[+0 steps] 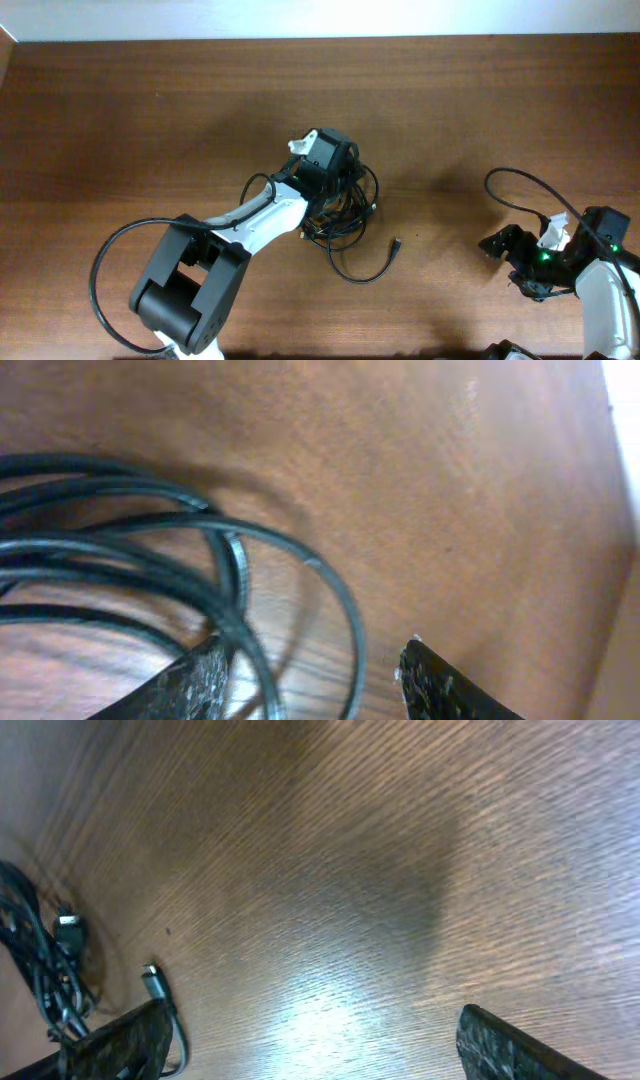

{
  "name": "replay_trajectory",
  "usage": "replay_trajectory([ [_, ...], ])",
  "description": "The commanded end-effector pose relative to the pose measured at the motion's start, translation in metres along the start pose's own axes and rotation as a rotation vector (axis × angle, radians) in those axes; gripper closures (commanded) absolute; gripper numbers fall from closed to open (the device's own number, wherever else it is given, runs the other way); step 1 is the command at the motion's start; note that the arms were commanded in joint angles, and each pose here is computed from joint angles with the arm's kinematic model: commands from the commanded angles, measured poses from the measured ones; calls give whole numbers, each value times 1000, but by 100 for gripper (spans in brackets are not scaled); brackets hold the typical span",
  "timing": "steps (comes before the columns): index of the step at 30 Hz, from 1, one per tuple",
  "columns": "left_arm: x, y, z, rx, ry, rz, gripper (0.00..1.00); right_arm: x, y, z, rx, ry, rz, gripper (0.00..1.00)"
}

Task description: Untangle cables

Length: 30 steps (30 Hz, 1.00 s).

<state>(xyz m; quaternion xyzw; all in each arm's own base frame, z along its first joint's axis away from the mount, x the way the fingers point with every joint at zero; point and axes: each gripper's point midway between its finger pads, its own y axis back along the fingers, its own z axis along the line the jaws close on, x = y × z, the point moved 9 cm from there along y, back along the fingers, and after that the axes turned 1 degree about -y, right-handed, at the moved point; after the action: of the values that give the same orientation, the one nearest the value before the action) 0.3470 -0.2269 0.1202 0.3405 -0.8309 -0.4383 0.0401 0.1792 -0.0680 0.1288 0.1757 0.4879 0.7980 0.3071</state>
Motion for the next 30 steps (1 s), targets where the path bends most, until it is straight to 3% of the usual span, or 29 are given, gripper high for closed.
replay_trajectory([
  [1, -4, -2, -6, 33, 25, -28, 43, 1, -1, -5, 39, -3, 3, 10],
  [7, -6, -3, -10, 57, 25, -41, 43, 3, -1, -5, 42, -10, 16, 10],
  [10, -3, -4, -3, 17, 43, -21, 48, 3, -1, -5, 42, -10, 16, 10],
  [14, -2, -5, 5, -34, 133, -10, 45, 3, -1, -5, 42, -10, 16, 10],
  [30, -7, -15, 8, -26, 144, -60, 43, 3, -1, -5, 42, -10, 16, 10],
])
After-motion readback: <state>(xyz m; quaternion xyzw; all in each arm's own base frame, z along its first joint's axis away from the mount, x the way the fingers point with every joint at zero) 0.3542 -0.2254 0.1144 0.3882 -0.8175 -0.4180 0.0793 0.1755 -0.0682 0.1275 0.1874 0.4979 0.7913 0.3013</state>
